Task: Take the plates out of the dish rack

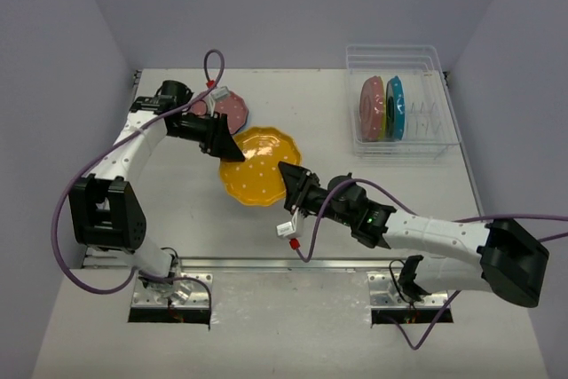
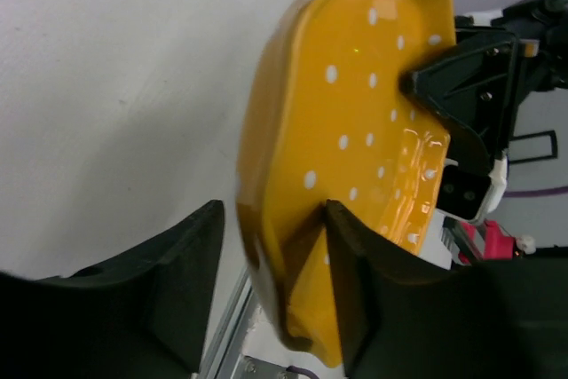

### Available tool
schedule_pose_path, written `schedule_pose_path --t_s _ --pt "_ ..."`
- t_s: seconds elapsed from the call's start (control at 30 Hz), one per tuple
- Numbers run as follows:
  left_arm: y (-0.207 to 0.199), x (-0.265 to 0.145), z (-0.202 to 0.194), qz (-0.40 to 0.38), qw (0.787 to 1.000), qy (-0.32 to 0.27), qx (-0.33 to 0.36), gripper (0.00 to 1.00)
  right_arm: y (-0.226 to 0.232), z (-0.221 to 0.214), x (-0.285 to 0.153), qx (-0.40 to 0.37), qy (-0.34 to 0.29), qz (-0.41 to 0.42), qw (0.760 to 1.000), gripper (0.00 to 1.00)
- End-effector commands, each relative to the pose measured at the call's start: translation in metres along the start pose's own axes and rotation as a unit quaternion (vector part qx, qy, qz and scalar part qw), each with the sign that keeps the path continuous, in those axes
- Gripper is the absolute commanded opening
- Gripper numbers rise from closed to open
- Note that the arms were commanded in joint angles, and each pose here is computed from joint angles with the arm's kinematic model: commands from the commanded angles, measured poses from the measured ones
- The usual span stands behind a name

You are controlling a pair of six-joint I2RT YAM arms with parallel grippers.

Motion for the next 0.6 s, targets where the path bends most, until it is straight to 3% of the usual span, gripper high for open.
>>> schedule_pose_path --t_s 0.0,0.23,0.3,0.33,0.4,0.57 --pt "-0.001 0.003 -0.012 -0.057 0.998 0.028 0.016 0.3 -0.071 -0.035 -0.018 -0.032 0.095 -0.183 0.978 0.01" --pt "-0.003 0.004 -0.014 -0.088 0.995 0.034 0.018 0.05 -0.066 -0.034 -0.019 -0.032 0.1 -0.178 0.978 0.18" --pt "-0.006 0.002 -0.011 -0.086 0.996 0.028 0.022 0.0 -0.06 -0.032 -0.02 -0.028 0.1 -0.171 0.98 0.51" --pt "-0.006 0.001 -0.009 -0.082 0.996 0.023 0.018 0.0 -0.058 -0.032 -0.021 -0.024 0.102 -0.165 0.981 0.63" --pt "-0.006 -0.006 -0.001 -0.064 0.998 0.001 0.018 0.0 -0.054 -0.032 -0.022 -0.013 0.107 -0.154 0.982 0.77" --pt "-0.002 -0.032 0.031 -0.027 0.995 -0.089 0.027 0.0 -0.045 -0.035 -0.027 0.02 0.122 -0.123 0.985 0.98"
Point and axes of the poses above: each gripper's point midway between its finger pads, its own x axis out along the fingers, its own y axis along the line the jaws close on, z = x × y, the point moved 8 cm from there along -x, back along the fingers, and after that the axes turned 15 degrees about -x, right-handed, at the moved point
